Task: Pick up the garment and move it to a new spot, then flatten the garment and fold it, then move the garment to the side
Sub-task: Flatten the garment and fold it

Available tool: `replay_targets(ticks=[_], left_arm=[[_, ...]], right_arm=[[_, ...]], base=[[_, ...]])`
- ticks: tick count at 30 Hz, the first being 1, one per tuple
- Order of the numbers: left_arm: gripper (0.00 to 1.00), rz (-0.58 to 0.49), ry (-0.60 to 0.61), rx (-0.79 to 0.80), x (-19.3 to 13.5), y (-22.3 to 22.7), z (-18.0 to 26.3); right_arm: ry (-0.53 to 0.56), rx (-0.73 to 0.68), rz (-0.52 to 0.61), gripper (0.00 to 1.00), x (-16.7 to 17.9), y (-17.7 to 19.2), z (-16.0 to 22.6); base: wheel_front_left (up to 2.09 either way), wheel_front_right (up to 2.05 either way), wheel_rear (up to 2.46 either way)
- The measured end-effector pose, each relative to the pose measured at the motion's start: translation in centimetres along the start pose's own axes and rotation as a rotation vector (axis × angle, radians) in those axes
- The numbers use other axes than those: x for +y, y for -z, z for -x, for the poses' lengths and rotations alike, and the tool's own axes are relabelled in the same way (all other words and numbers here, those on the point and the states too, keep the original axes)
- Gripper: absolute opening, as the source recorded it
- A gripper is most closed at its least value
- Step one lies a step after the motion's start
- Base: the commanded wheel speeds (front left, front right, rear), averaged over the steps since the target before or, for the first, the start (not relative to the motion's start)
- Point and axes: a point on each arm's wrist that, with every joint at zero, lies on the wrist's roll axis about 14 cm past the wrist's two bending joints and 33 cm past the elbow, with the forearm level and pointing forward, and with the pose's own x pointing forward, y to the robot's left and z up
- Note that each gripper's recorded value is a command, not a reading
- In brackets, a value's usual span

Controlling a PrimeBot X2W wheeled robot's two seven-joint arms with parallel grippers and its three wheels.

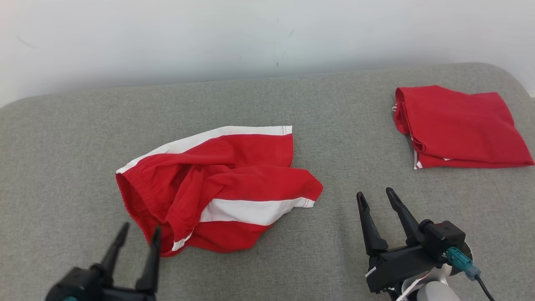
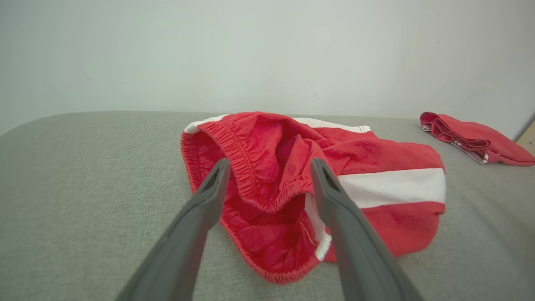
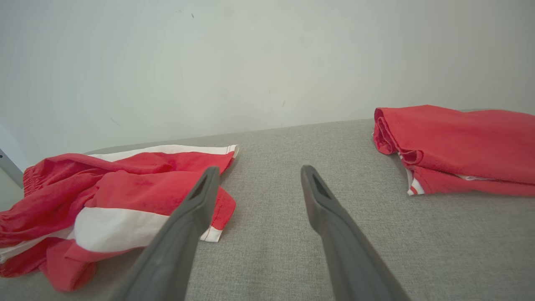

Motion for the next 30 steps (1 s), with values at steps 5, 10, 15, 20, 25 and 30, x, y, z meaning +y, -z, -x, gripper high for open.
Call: replay_targets(ticks=[5, 10, 15, 20, 25, 30], left_arm=[[1.00, 0.010, 0.045, 0.030, -2.0, 1.1, 1.2], [1.00, 0.021, 0.080, 0.070, -3.2, 2.3, 1.5], [1.00, 0.025, 0.103, 0.115, -3.7, 3.9, 1.4], [1.00, 0.040, 0.130, 0.149, -4.6, 5.2, 0.4], [0.05, 0.047, 0.118, 0.179, -4.2, 6.3, -0.2], [0.00, 0.047, 0.084, 0.149, -3.1, 5.4, -0.6]], right_arm=[[-0.006, 0.007, -0.005, 1.00, 0.2, 0.3, -0.1], [-0.010, 0.016, -0.008, 1.00, 0.2, 0.7, -0.3], [-0.005, 0.017, -0.006, 1.00, 0.0, 0.7, -0.3], [0.026, 0.020, -0.002, 1.00, -0.9, 0.7, 0.3], [0.041, 0.022, 0.000, 1.00, -1.5, 0.7, 0.5], [0.041, 0.017, 0.002, 1.00, -1.5, 0.6, 0.4]], base=[[0.00, 0.00, 0.00], [0.00, 0.00, 0.00], [0.00, 0.00, 0.00], [0.00, 0.00, 0.00], [0.00, 0.00, 0.00], [0.00, 0.00, 0.00]])
